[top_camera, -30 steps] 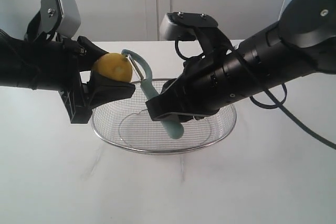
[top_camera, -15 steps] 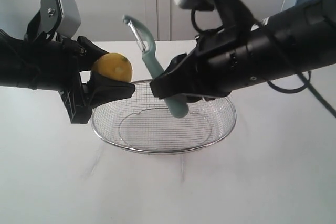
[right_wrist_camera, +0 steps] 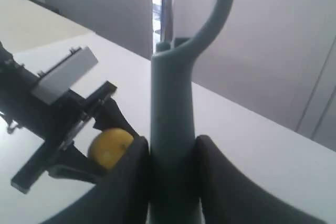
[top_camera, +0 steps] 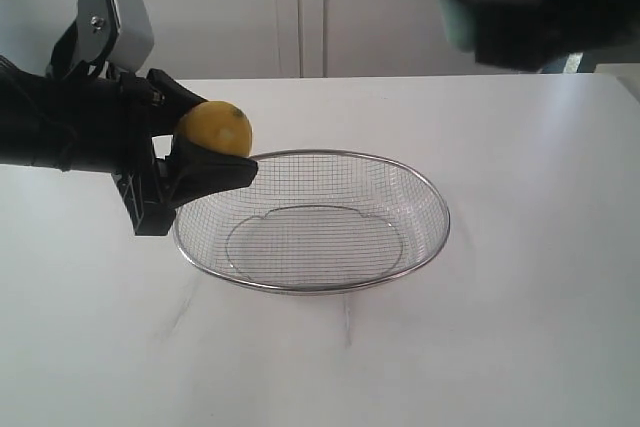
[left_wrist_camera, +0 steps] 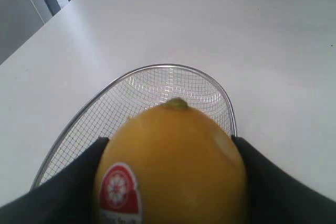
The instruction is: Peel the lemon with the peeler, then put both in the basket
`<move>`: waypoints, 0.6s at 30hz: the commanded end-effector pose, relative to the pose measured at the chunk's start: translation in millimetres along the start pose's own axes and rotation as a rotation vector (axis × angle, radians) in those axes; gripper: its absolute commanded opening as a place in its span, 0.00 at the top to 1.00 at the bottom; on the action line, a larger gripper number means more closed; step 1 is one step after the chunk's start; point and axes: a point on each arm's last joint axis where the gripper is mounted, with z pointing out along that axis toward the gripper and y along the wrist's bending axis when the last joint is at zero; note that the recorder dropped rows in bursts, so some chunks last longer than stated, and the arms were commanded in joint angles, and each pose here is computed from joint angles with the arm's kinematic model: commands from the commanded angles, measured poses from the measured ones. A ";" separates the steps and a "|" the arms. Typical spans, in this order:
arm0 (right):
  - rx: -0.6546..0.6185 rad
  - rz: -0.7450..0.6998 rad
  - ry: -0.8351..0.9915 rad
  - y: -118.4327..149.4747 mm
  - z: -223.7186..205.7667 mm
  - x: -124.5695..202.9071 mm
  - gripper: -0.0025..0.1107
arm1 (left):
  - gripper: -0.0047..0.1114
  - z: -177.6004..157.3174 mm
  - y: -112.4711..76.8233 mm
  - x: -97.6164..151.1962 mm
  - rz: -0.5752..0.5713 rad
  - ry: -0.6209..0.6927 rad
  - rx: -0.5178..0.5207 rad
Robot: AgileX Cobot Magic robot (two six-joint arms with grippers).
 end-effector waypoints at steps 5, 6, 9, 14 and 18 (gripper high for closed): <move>0.073 -0.071 0.096 -10.5 22.8 23.7 0.98 | 0.96 -2.0 -2.6 -4.1 -0.018 -0.030 0.011; 0.071 -0.070 0.104 -10.9 25.1 24.9 0.98 | 0.96 -2.0 -2.6 -4.1 -0.018 -0.030 0.011; 0.070 -0.067 0.120 -11.8 30.6 27.7 0.98 | 0.96 -2.0 -3.5 -4.5 -0.018 -0.034 0.021; 0.094 -0.116 0.117 -15.2 36.3 28.6 0.98 | 0.96 -2.2 -6.7 -5.7 -0.017 -0.047 0.056; 0.122 -0.118 0.073 -17.7 37.1 24.7 0.98 | 0.96 -2.2 -6.7 -5.7 -0.017 -0.047 0.056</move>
